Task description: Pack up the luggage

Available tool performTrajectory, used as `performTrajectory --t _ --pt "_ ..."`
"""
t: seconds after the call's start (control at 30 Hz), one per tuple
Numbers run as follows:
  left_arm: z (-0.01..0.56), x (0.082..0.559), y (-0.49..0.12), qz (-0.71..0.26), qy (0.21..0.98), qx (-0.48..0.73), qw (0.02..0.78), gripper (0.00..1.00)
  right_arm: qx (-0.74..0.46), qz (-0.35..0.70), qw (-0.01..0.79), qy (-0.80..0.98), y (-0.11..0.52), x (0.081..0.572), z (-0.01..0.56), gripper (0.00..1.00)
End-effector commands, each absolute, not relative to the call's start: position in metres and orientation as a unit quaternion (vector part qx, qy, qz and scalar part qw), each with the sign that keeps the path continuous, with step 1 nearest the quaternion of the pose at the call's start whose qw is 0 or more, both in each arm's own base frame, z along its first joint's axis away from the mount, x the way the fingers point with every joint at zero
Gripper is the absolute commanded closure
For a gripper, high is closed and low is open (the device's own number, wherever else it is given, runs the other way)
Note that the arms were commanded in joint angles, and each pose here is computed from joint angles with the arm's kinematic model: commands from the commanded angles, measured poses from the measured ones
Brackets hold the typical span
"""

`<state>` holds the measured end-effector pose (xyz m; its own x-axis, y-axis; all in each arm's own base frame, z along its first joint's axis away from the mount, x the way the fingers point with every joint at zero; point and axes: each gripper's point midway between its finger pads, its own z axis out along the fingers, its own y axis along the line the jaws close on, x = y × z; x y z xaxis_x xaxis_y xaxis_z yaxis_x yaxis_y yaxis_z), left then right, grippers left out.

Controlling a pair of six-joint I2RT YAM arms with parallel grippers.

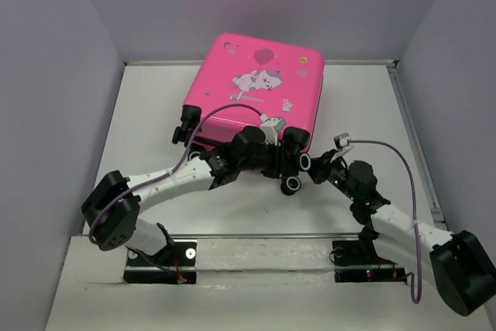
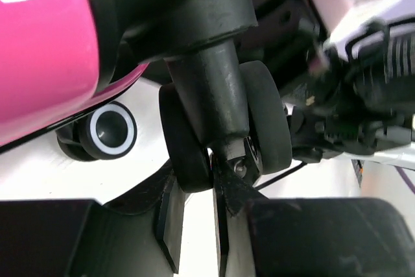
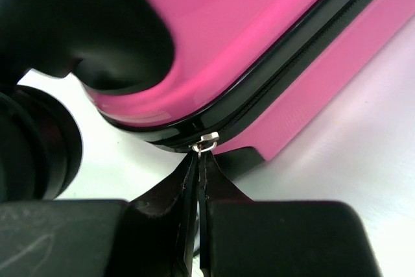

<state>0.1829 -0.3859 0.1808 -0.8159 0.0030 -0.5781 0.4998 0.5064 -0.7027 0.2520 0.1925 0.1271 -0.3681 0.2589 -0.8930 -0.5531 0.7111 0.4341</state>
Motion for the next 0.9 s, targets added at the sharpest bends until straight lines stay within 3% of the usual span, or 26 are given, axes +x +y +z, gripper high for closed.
performTrajectory --t 0.0,0.3,0.47,0.5,0.53,0.57,0.6,0.63,0.87 --pt "0.286 0.214 -0.424 -0.551 0.741 0.158 0.350 0.75 -0.107 0.397 0.530 0.742 0.218 0.218 0.130 0.93" --pt "0.331 0.243 -0.486 -0.573 0.722 0.187 0.340 0.78 -0.105 0.369 0.528 0.758 0.262 0.191 0.121 0.93" --pt "0.337 0.242 -0.523 -0.579 0.721 0.201 0.323 0.71 0.032 0.358 0.608 0.707 0.284 0.211 0.155 0.93" --pt "0.333 0.234 -0.528 -0.574 0.728 0.211 0.310 0.61 0.058 0.358 0.628 0.689 0.296 0.214 0.174 0.93" --pt "0.348 0.231 -0.532 -0.579 0.720 0.219 0.314 0.51 0.024 0.310 0.649 0.694 0.306 0.217 0.158 0.93" --pt "0.349 0.227 -0.533 -0.574 0.720 0.229 0.316 0.38 0.051 0.333 0.669 0.663 0.314 0.215 0.179 0.93" --pt "0.351 0.222 -0.526 -0.566 0.726 0.233 0.313 0.15 0.053 0.334 0.676 0.655 0.320 0.218 0.183 0.93" --pt "0.353 0.220 -0.520 -0.556 0.727 0.241 0.323 0.03 0.051 0.339 0.674 0.654 0.329 0.219 0.180 0.93" --pt "0.402 0.209 -0.405 -0.483 0.731 0.207 0.436 0.01 0.086 0.317 0.647 0.688 0.315 0.226 0.157 0.93"
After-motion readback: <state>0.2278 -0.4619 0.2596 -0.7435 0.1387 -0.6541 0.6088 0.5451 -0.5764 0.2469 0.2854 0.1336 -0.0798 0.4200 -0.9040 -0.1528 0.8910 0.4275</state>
